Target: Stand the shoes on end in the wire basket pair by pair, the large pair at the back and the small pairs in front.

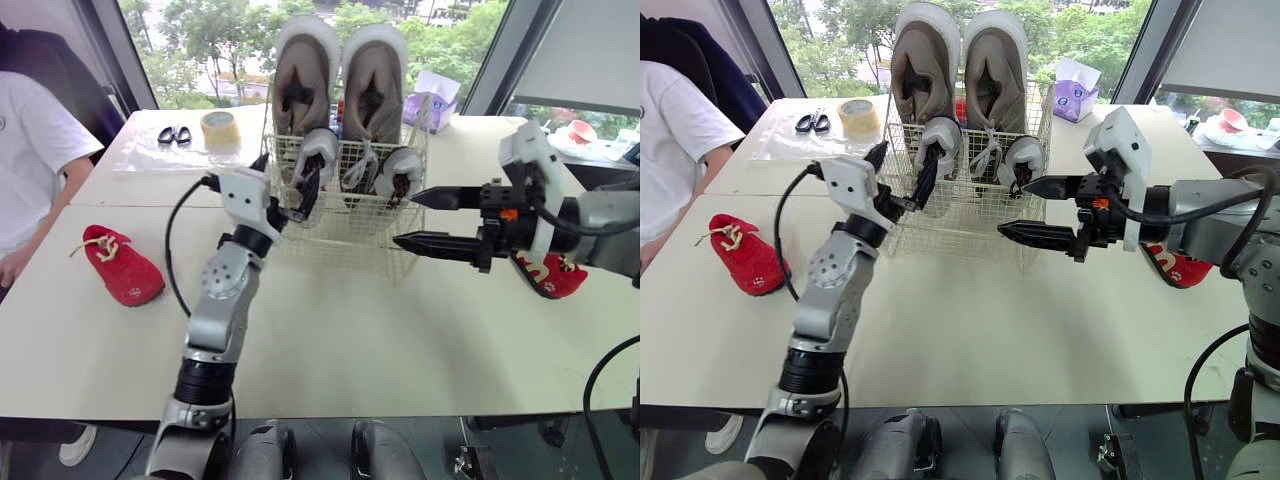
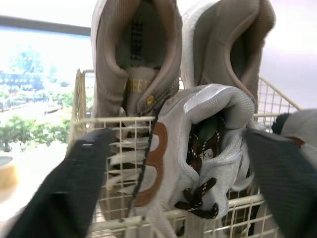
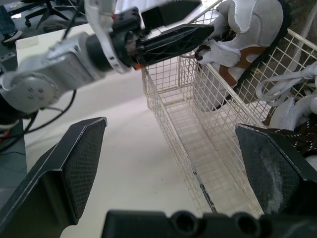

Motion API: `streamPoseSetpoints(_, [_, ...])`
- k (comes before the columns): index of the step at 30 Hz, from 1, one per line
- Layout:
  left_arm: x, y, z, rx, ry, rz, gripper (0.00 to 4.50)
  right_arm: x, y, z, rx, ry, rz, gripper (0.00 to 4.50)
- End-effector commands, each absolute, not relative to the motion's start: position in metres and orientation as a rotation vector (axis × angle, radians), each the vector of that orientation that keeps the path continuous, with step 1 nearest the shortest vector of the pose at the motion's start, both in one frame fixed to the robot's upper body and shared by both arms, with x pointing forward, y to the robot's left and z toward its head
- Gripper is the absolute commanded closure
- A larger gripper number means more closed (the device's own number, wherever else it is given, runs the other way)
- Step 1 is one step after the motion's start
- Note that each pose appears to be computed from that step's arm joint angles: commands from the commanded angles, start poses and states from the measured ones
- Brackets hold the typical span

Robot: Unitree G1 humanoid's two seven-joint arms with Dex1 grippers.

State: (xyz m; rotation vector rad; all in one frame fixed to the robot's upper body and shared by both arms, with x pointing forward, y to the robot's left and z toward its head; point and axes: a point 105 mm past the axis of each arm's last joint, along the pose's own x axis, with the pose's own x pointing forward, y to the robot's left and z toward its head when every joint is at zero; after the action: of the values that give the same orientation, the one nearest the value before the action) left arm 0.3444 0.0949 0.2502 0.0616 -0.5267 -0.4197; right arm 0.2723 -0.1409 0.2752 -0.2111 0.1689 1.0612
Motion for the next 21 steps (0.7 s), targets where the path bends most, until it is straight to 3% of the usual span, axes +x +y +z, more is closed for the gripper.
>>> streamPoseSetpoints(1, [0.321, 0.112, 0.288, 0.143, -0.608, -0.436, 0.09, 0.274, -0.152, 0.286, -0.197, 0.107, 1.013, 0.00])
streamPoseSetpoints(5, [0.312, 0.135, 0.314, 0.222, -0.546, -0.528, 0.09, 0.295, -0.189, 0.299, -0.158, -0.022, 0.796, 0.00])
streamPoseSetpoints(9, [0.304, 0.145, 0.318, 0.018, -0.377, -0.753, 0.04, 0.299, -0.242, 0.301, -0.064, -0.132, 0.549, 0.00])
streamPoseSetpoints(14, [0.286, 0.119, 0.295, -0.217, -0.188, -1.080, 0.04, 0.269, -0.313, 0.265, 0.004, -0.177, 0.170, 0.00])
streamPoseSetpoints(21, [0.264, 0.093, 0.263, -0.336, 0.040, -1.288, 0.04, 0.233, -0.318, 0.206, -0.060, -0.051, 0.027, 0.00])
